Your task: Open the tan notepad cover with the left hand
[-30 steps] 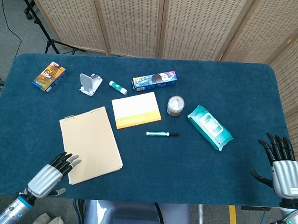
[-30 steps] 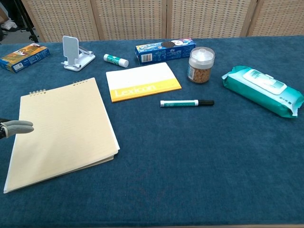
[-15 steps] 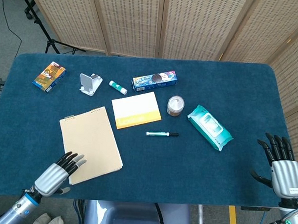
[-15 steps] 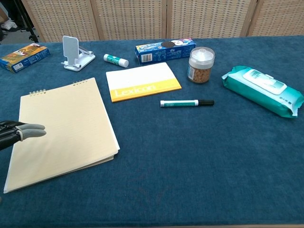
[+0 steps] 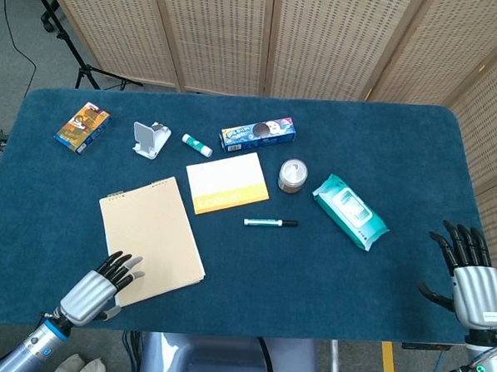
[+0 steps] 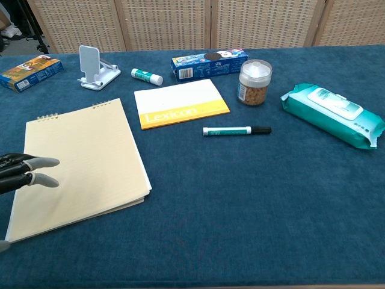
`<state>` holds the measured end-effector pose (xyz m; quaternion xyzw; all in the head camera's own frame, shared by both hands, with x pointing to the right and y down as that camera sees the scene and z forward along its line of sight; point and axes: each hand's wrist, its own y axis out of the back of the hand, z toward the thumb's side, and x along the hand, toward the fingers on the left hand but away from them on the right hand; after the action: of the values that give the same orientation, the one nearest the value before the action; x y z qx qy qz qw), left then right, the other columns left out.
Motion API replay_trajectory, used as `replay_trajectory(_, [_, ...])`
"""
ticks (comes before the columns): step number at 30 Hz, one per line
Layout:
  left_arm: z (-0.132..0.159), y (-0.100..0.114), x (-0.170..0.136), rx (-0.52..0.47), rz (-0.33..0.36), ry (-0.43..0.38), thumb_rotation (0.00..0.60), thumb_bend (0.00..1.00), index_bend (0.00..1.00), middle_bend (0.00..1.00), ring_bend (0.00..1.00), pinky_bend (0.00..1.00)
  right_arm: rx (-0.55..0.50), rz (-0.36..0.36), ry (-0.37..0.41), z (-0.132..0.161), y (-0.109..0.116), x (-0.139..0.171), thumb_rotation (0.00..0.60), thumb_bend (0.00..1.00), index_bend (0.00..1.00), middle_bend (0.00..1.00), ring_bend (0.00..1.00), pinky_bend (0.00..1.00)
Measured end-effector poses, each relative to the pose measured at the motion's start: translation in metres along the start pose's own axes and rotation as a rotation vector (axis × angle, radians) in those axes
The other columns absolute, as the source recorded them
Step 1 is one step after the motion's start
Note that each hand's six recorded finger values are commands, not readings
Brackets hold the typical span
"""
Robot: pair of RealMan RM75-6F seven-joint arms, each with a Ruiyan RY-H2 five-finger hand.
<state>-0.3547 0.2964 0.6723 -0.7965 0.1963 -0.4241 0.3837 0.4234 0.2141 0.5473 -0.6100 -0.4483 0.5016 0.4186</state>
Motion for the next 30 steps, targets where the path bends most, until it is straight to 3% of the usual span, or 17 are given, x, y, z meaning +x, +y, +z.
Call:
replay_trajectory(18, [-0.0003,-0.0045,0.0005,0.003,-0.012,0.002,0.600,0.22,0.22,0.00,0.00,0.00,-0.004,0.000,-0.002,-0.0003,0.0006,-0.0001,0.600,0.00,0.17,0.07,0.00,0.00])
replay_trajectory(30, [-0.0018,-0.0045,0.0029,-0.012,-0.007,0.007,0.600,0.30,0.33,0.00,0.00,0.00,-0.005,0.001,-0.005,-0.0012,0.0009,-0.0005,0.600,0.00,0.17,0.07,0.00,0.00])
